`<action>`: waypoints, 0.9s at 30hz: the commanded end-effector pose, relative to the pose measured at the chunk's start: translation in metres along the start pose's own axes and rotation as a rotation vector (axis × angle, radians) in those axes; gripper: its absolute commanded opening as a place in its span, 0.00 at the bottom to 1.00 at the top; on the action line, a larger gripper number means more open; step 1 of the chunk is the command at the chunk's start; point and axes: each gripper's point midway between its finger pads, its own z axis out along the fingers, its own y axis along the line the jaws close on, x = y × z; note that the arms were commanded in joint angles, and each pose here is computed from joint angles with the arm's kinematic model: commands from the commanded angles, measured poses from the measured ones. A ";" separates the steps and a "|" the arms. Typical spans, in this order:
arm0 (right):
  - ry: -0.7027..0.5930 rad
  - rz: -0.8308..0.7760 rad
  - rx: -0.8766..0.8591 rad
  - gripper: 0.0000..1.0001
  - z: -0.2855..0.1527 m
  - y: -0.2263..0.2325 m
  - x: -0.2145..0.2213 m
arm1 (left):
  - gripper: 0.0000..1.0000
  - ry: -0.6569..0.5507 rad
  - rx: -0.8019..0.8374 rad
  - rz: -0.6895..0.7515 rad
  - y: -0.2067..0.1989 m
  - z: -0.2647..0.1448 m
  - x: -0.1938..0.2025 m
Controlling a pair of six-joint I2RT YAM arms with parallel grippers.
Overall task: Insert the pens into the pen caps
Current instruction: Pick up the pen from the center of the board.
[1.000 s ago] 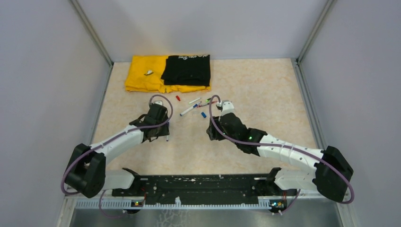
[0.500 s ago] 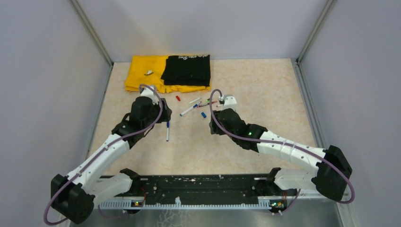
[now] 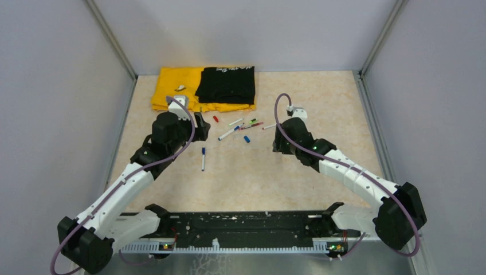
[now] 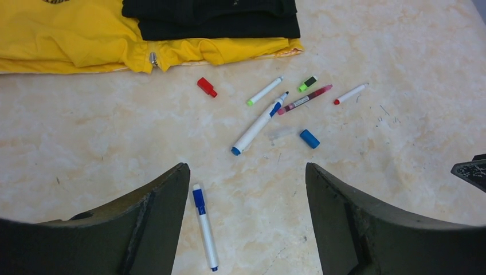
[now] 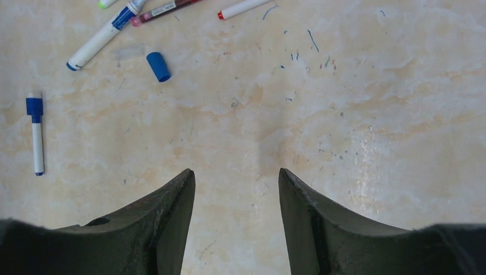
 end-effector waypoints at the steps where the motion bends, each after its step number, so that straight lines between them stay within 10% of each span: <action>1: -0.031 0.052 -0.056 0.55 -0.016 0.008 -0.024 | 0.79 -0.050 0.087 0.040 -0.016 0.004 -0.016; 27: 0.070 0.040 -0.352 0.51 -0.038 0.038 0.015 | 0.64 0.467 0.368 0.507 -0.049 0.180 0.059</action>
